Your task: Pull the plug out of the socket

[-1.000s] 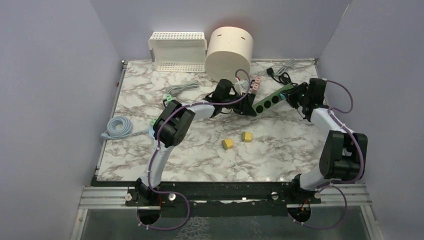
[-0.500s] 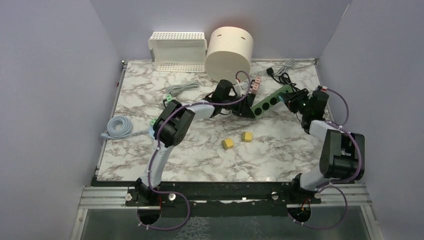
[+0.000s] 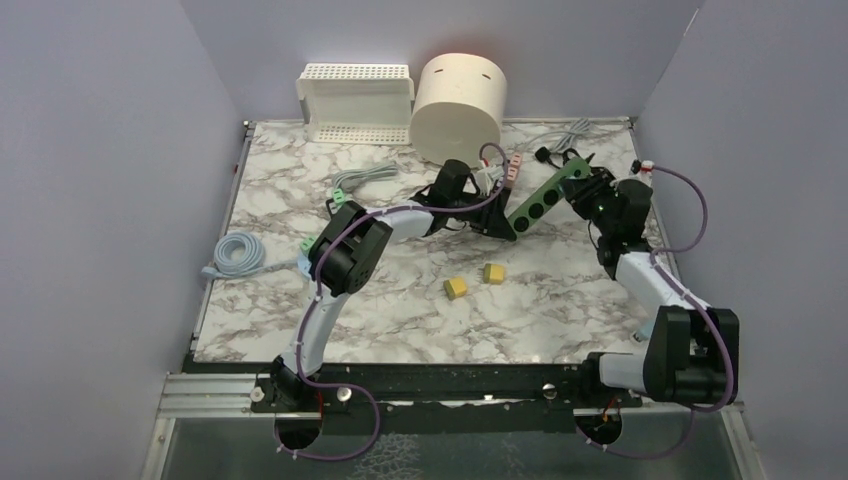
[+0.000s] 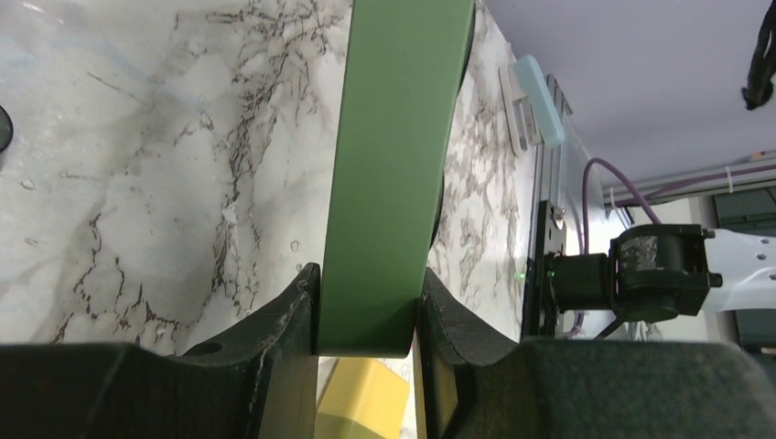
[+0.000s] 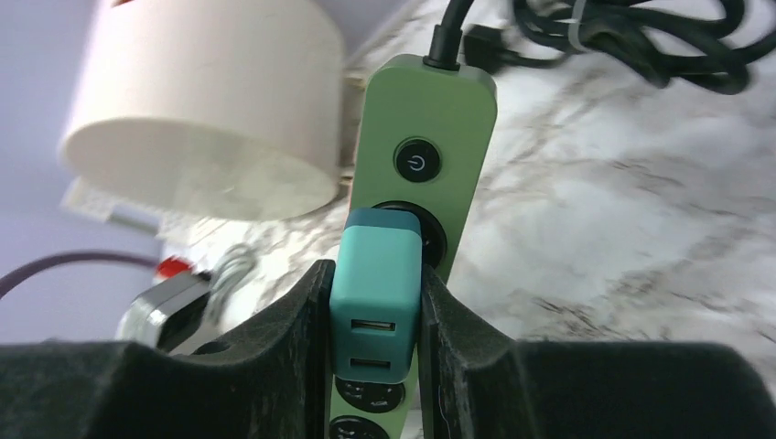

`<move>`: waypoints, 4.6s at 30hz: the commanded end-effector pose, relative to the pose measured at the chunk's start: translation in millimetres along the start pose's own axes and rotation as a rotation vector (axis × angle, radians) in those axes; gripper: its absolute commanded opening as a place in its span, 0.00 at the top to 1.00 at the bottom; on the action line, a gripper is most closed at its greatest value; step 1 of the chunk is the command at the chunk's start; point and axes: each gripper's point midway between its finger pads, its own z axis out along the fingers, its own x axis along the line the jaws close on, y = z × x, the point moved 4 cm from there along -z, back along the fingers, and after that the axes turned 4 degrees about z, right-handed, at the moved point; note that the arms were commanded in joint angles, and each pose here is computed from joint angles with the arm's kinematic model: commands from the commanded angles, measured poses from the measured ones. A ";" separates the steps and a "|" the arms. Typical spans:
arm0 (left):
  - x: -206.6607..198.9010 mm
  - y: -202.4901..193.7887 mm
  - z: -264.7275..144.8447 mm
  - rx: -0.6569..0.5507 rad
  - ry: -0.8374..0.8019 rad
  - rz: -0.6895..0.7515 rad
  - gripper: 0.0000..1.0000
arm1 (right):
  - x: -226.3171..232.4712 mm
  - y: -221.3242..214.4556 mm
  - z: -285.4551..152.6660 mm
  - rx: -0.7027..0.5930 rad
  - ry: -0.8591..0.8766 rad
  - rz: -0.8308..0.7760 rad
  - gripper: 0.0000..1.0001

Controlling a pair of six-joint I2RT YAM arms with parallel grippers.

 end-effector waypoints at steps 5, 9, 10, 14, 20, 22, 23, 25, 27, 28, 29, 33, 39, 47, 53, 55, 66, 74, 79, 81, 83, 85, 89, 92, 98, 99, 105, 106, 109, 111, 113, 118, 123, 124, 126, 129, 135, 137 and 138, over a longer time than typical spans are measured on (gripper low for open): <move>-22.3 55.8 -1.3 -0.157 -0.010 0.062 1.00 | 77.1 -77.1 -53.9 0.443 0.850 -0.119 0.99; -22.1 53.8 -2.6 -0.156 -0.004 0.062 1.00 | 63.2 -72.3 -29.0 0.396 0.597 -0.164 0.99; -22.4 53.7 -2.8 -0.156 -0.005 0.063 1.00 | 57.8 -67.7 -20.4 0.351 0.472 -0.221 0.99; -23.2 54.7 -2.8 -0.157 -0.007 0.064 1.00 | 20.1 -45.2 -5.0 0.186 -0.027 -0.374 0.99; -26.1 60.1 -2.0 -0.164 -0.017 0.067 1.00 | 9.3 -38.0 -10.6 0.181 -0.112 -0.453 0.99; -26.9 62.2 -1.5 -0.166 -0.020 0.068 1.00 | 35.2 -60.2 -20.8 0.273 0.169 -0.483 0.99; -27.0 62.8 -1.1 -0.167 -0.022 0.069 1.00 | 50.9 -70.8 -28.4 0.310 0.329 -0.481 0.99; -27.4 64.5 -0.4 -0.169 -0.025 0.068 1.00 | 77.7 -93.9 -48.9 0.419 0.634 -0.426 0.99; -28.4 66.0 -0.2 -0.170 -0.030 0.068 1.00 | 91.8 -110.3 -66.3 0.543 0.836 -0.328 0.99; -29.4 66.9 -0.4 -0.171 -0.032 0.070 1.00 | 95.2 -114.5 -70.3 0.577 0.902 -0.294 0.99; -30.4 67.6 -0.7 -0.171 -0.034 0.072 1.00 | 96.9 -117.4 -72.7 0.601 0.942 -0.265 0.99; -31.9 66.9 -2.6 -0.168 -0.037 0.076 1.00 | 87.9 -113.7 -48.4 0.553 0.738 -0.335 0.99; -29.9 67.2 -1.7 -0.170 -0.032 0.073 1.00 | 20.3 -49.0 -20.9 0.200 -0.072 -0.521 0.99; -28.9 74.2 0.7 -0.172 -0.038 0.073 1.00 | 83.8 -77.2 -70.8 0.371 0.513 -0.557 0.99; -28.4 76.1 5.2 -0.145 -0.034 0.090 1.00 | 110.1 -70.2 -90.9 0.405 0.603 -0.458 0.99; -29.4 76.1 13.8 -0.106 -0.004 0.121 1.00 | 102.4 -46.6 -89.7 0.248 0.459 -0.457 0.99; -45.3 60.9 67.9 -0.006 -0.024 0.167 1.00 | 63.7 42.3 -154.6 -0.314 0.067 -0.355 0.99; -41.0 35.1 112.8 0.043 -0.104 0.088 1.00 | 51.3 33.5 -165.4 -0.289 0.045 -0.346 0.99; -28.4 18.7 127.6 0.060 -0.106 0.025 1.00 | 53.2 30.1 -162.1 -0.265 0.058 -0.353 0.99; -21.3 11.0 130.3 0.072 -0.096 0.006 1.00 | 53.8 28.5 -159.6 -0.252 0.061 -0.357 0.99; -15.8 4.3 131.0 0.086 -0.083 -0.008 0.97 | 54.4 26.8 -157.9 -0.241 0.065 -0.360 0.99; -13.0 1.4 129.8 0.094 -0.071 -0.006 0.84 | 54.8 25.3 -156.5 -0.231 0.068 -0.361 0.99; -12.0 4.8 123.7 0.090 -0.034 0.026 0.59 | 55.1 20.6 -153.1 -0.206 0.081 -0.368 0.99; -13.0 15.4 114.4 0.071 -0.008 0.051 0.49 | 55.4 14.6 -149.3 -0.173 0.096 -0.383 0.99; -17.1 47.4 85.0 0.006 0.015 0.076 0.38 | 57.2 5.0 -144.8 -0.121 0.129 -0.388 0.99; -17.8 51.3 79.2 -0.003 0.018 0.079 0.36 | 62.5 2.8 -145.5 -0.111 0.172 -0.401 0.99; -28.6 88.2 28.3 -0.119 0.042 0.114 0.20 | 104.8 -19.0 -157.4 0.010 0.516 -0.466 0.99; -32.2 97.3 15.1 -0.151 0.055 0.119 0.20 | 113.2 -26.0 -161.0 0.050 0.599 -0.475 0.99; -29.2 108.4 -17.4 -0.214 0.112 0.122 0.17 | 136.4 -48.9 -172.3 0.218 0.847 -0.464 0.99; -27.6 113.5 -39.4 -0.246 0.160 0.127 0.16 | 143.3 -64.2 -173.9 0.357 0.967 -0.437 0.99; -23.1 116.2 -62.7 -0.270 0.223 0.127 0.15 | 145.0 -75.2 -173.4 0.469 1.046 -0.414 0.99; 1.6 110.9 -124.4 -0.338 0.471 0.047 0.13 | 134.9 -93.1 -146.6 0.675 1.014 -0.403 0.99; 15.1 99.7 -169.0 -0.375 0.626 -0.018 0.01 | 104.1 -122.0 -104.8 0.832 0.796 -0.414 0.98; 15.5 97.9 -173.5 -0.375 0.641 -0.023 0.01 | 99.4 -130.0 -99.2 0.855 0.768 -0.416 0.98; 16.0 93.7 -179.6 -0.373 0.667 -0.025 0.01 | 93.7 -145.1 -90.8 0.885 0.730 -0.423 0.97; 14.1 90.9 -185.5 -0.378 0.686 -0.020 0.01 | 85.7 -165.0 -78.5 0.911 0.670 -0.427 0.95; 10.4 75.5 -191.8 -0.359 0.696 -0.023 0.01 | 68.8 -193.7 -55.4 0.949 0.570 -0.389 0.94; 8.6 73.6 -194.2 -0.355 0.698 -0.017 0.01 | 63.6 -200.8 -46.7 0.959 0.533 -0.392 0.93; 7.8 72.6 -194.6 -0.350 0.699 -0.015 0.01 | 61.7 -204.1 -43.2 0.965 0.519 -0.395 0.92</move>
